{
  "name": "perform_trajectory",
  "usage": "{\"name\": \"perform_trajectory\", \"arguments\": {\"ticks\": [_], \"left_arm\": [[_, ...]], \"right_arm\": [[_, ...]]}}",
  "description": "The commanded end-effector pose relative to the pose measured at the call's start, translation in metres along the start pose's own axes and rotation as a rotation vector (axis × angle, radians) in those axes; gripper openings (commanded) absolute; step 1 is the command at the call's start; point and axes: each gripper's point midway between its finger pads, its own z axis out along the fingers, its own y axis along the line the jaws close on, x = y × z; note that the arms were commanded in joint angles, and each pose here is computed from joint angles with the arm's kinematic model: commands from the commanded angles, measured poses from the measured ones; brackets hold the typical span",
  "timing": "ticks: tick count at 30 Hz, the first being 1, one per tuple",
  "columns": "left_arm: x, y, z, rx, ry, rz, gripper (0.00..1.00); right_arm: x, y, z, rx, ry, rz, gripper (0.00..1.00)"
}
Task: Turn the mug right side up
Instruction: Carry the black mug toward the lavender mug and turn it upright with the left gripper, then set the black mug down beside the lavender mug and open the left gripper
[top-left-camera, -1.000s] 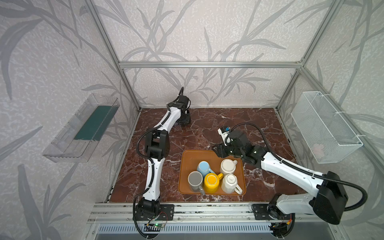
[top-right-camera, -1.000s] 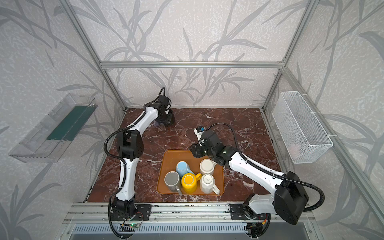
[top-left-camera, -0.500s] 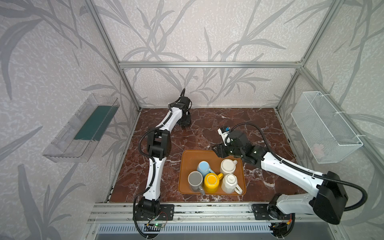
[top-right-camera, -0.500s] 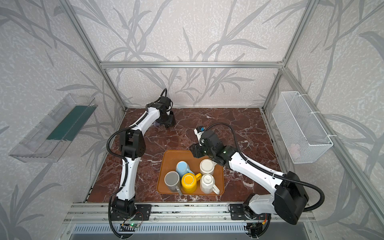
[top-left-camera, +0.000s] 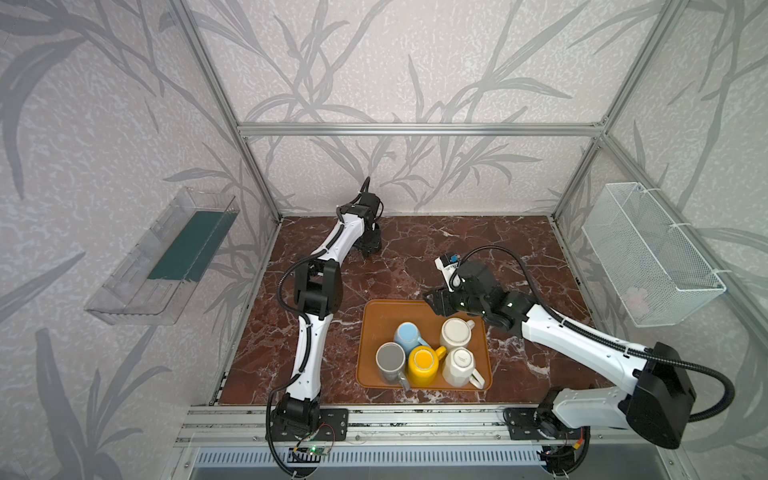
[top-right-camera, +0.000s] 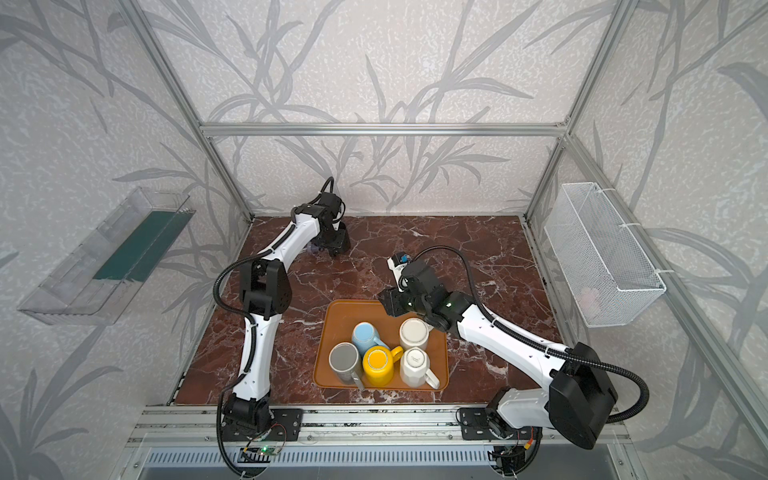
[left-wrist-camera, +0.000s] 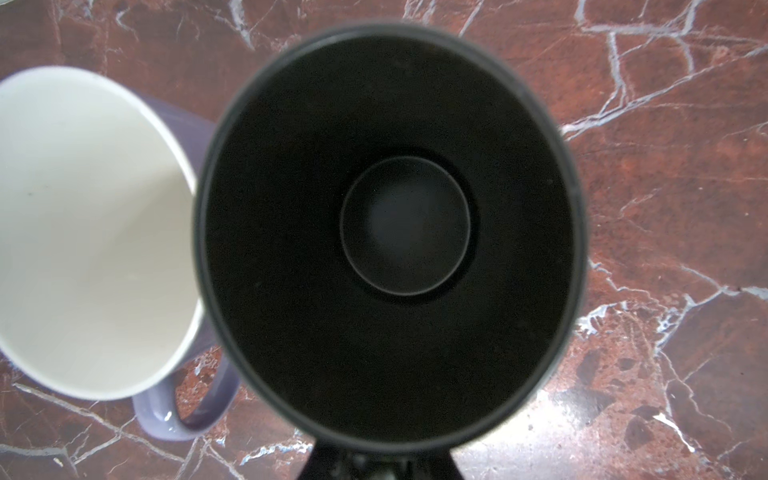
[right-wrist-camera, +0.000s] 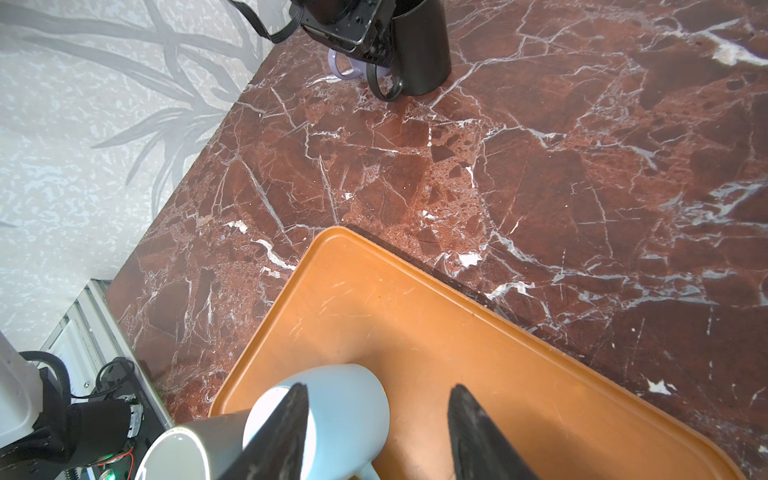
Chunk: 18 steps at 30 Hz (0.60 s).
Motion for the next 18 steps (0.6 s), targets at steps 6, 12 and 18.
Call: {"name": "perform_trajectory", "arguments": {"ticks": [6, 12, 18], "left_arm": [[-0.012, 0.0, -0.009, -0.013, -0.034, 0.021, 0.4], [-0.012, 0.003, -0.017, -0.027, -0.036, -0.003, 0.53], [-0.01, 0.006, -0.036, -0.02, -0.051, -0.016, 0.6]], "right_arm": [[-0.002, 0.005, -0.004, -0.006, -0.012, -0.023, 0.55], [0.0, 0.006, -0.002, -0.007, -0.002, -0.031, 0.55], [0.002, 0.01, 0.004, -0.012, 0.018, -0.049, 0.55]]}}
